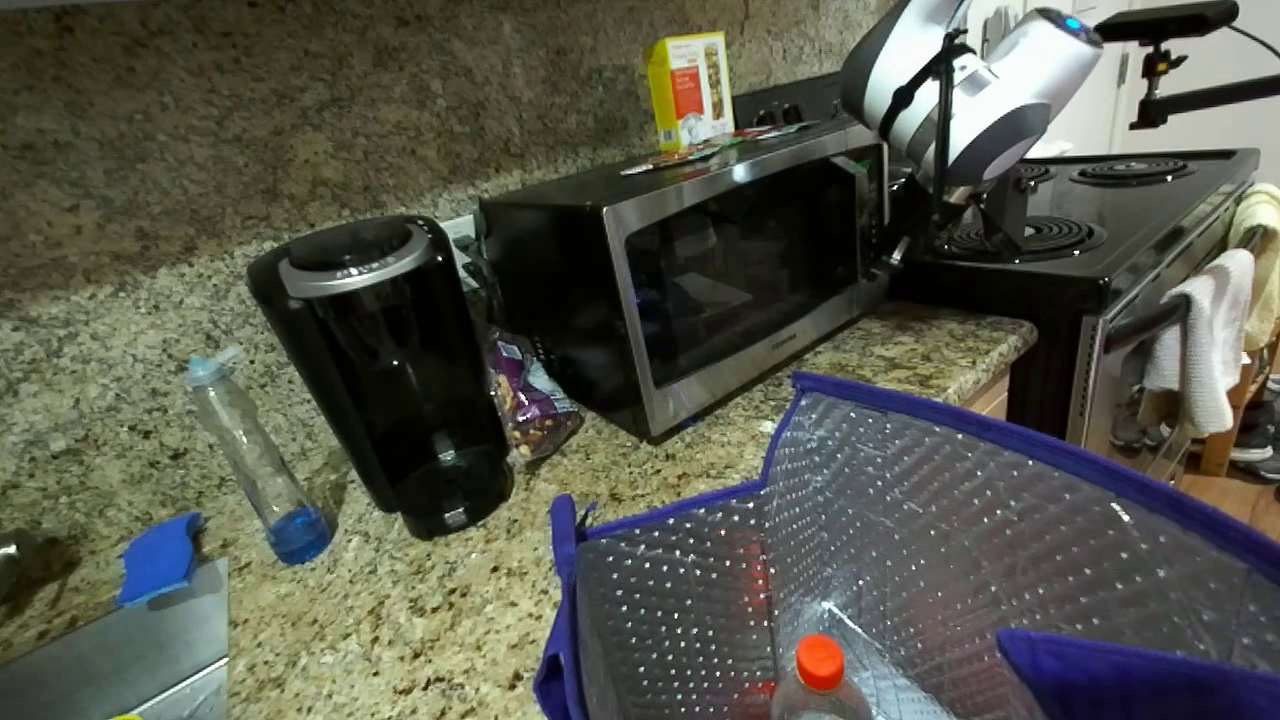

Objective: Push a button on the microwave

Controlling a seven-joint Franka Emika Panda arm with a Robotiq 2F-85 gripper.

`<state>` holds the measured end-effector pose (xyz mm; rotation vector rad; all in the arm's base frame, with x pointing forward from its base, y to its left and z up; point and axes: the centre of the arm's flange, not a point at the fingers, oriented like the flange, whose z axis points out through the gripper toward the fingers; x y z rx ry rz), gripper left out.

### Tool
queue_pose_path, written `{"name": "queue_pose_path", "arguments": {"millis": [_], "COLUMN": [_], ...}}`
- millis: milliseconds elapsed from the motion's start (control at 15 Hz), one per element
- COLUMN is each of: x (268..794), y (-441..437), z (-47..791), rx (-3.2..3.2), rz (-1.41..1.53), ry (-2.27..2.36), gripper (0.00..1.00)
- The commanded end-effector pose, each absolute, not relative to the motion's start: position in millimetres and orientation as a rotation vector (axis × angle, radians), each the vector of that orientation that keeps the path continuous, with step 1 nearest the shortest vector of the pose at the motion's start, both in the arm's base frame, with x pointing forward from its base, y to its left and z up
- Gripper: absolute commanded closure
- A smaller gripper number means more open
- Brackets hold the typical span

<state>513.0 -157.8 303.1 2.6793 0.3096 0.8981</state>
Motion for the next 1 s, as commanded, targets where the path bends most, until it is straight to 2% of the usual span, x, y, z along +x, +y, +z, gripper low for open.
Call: {"name": "queue_pose_path", "arguments": {"millis": [0, 933], "x": [520.1, 518.5], "y": [-141.5, -137.4], "z": [313.2, 326.5], "rx": [2.649, 2.577], "rz": [1.02, 1.04], "ry": [0.347, 0.347], "gripper": [0.95, 0.95]}}
